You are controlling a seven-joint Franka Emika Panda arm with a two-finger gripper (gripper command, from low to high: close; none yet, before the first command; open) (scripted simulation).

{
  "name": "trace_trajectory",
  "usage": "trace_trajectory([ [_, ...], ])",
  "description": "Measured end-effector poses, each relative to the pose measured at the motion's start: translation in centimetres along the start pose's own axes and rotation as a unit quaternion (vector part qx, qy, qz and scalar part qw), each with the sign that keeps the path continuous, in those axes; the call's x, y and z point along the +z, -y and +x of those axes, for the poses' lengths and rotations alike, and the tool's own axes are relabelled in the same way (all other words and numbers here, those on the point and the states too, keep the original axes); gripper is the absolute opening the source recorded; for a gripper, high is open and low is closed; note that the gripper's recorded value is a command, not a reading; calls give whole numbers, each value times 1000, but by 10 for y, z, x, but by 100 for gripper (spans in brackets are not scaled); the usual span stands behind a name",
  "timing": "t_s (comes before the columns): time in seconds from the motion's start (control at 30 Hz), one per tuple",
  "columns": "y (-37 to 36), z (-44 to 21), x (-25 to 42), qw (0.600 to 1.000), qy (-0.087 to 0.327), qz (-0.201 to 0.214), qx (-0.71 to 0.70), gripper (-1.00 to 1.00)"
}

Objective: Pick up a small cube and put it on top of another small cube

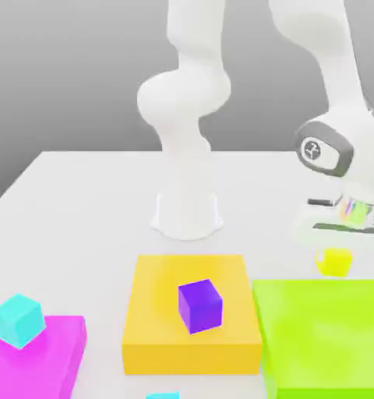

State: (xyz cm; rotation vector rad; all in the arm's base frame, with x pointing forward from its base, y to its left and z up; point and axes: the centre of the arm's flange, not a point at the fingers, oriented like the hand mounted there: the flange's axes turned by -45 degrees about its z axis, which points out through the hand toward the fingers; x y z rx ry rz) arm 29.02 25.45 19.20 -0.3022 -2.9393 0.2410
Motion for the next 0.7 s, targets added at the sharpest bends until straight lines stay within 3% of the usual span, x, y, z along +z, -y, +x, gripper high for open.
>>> trace_trajectory([
  [0.13, 69, -59, -34, 993, -15, -14, 114, -100],
  [0.37, 208, -130, -102, 972, 40, -90, 213, -100],
  [0.57, 217, -146, -57, 969, 56, -105, 215, -100],
  [0.6, 216, -147, -50, 969, 57, -105, 216, 100],
  [0.7, 216, -147, -50, 969, 57, -105, 216, 100],
])
